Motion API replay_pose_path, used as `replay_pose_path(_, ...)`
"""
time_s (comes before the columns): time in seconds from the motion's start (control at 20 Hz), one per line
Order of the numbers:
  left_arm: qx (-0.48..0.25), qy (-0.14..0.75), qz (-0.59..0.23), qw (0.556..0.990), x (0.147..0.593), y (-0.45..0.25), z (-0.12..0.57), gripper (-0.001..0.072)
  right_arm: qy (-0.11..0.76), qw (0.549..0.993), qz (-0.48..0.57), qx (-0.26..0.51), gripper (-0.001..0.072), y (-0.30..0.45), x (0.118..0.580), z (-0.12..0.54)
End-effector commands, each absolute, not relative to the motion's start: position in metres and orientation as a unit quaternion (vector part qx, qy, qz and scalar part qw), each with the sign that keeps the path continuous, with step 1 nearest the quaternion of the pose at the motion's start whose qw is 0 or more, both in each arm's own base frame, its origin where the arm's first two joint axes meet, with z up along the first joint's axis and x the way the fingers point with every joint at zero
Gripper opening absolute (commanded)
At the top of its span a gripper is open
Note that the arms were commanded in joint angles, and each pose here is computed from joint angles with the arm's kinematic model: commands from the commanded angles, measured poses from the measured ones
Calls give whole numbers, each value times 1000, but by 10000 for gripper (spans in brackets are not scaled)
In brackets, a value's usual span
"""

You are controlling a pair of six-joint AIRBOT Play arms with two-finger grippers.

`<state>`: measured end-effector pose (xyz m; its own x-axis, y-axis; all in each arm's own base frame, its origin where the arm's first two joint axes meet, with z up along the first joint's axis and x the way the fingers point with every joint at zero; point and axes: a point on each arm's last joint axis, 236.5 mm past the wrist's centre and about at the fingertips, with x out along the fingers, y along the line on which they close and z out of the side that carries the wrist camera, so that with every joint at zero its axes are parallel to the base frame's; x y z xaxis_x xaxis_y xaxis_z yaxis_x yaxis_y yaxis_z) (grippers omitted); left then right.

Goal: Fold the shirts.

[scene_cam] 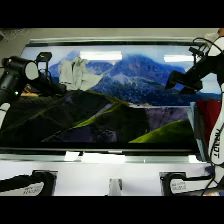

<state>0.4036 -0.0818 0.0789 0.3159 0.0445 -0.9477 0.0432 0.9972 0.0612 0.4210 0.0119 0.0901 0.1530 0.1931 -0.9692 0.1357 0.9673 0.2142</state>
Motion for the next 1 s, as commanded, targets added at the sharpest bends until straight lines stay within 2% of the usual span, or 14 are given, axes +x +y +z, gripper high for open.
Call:
replay_pose_path(0.0,38,585,0,810,404,-82,78,552,650,749,19,126,667,12,421,90)
replay_pose_path(0.75,34,582,1,813,405,-83,79,553,650,749,18,128,667,12,421,90)
replay_pose_path(0.95,-53,510,-4,858,449,-109,88,543,650,749,19,127,667,12,421,90)
